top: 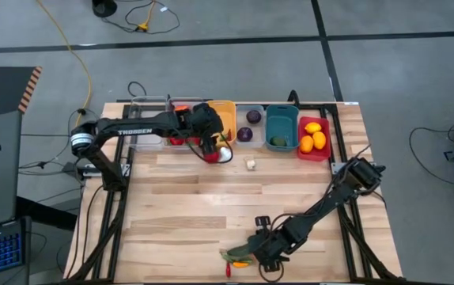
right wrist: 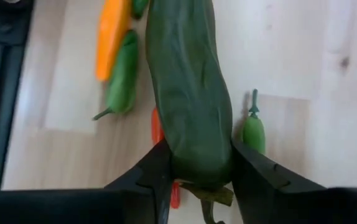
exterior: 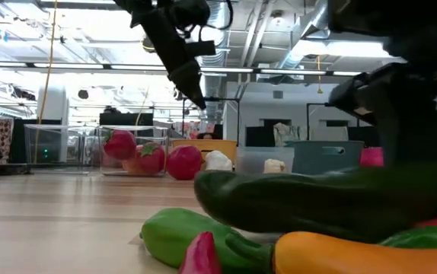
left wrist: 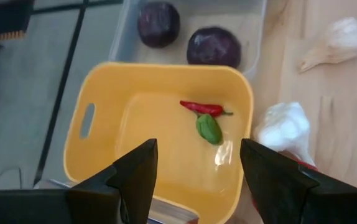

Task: Sort produce into baskets
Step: Put the green chili pepper into the yellow bin

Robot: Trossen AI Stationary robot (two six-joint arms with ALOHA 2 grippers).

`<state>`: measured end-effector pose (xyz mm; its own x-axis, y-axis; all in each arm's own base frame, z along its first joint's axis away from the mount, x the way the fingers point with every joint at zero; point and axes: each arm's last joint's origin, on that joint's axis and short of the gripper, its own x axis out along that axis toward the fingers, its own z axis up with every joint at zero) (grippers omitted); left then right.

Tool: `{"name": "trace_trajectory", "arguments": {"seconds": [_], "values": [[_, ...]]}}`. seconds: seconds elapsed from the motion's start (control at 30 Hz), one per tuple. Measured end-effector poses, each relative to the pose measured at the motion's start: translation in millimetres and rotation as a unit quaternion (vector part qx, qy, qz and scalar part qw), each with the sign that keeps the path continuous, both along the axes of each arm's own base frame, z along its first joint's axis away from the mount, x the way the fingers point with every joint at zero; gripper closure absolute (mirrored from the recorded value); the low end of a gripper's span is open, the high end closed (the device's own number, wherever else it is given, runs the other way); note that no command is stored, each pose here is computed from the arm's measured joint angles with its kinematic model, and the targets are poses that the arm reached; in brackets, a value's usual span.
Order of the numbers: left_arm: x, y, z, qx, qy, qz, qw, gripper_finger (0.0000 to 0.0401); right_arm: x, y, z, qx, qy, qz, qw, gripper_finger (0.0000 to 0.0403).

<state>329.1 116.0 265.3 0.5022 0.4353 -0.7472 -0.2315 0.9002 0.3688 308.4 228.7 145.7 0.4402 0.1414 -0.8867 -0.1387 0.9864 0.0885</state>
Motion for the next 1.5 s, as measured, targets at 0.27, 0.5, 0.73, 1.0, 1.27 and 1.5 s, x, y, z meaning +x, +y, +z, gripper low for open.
{"name": "trace_trajectory", "arguments": {"seconds": [0.27,0.5,0.73,1.0,1.27,1.5], "values": [[-19.4,-22.2,41.5,0.032,-0.047,-0.037,0.998,0.0184,24.6,-17.1,26.6,-0.045,-0.002,0.043,0.998,0.0221],[-58.2,-49.0,77.1,0.017,-0.071,-0.045,0.996,0.0184,52.3,-57.9,44.6,-0.090,-0.001,0.053,0.994,0.0235],[-96.1,-80.2,94.0,-0.068,-0.074,-0.070,0.992,0.0184,78.8,-116.3,57.7,-0.171,-0.013,0.050,0.984,0.0225],[-117.0,-109.7,94.2,-0.126,-0.038,-0.085,0.988,0.0184,99.7,-192.0,80.1,-0.264,-0.010,0.004,0.965,0.0226],[-117.8,-129.2,91.7,-0.133,-0.019,-0.122,0.983,0.0184,104.5,-267.5,105.5,-0.362,0.015,-0.062,0.930,0.0224],[-118.2,-134.4,91.8,-0.134,-0.019,-0.131,0.982,0.0184,97.4,-318.4,107.7,-0.367,0.037,-0.106,0.923,0.0220]]}}
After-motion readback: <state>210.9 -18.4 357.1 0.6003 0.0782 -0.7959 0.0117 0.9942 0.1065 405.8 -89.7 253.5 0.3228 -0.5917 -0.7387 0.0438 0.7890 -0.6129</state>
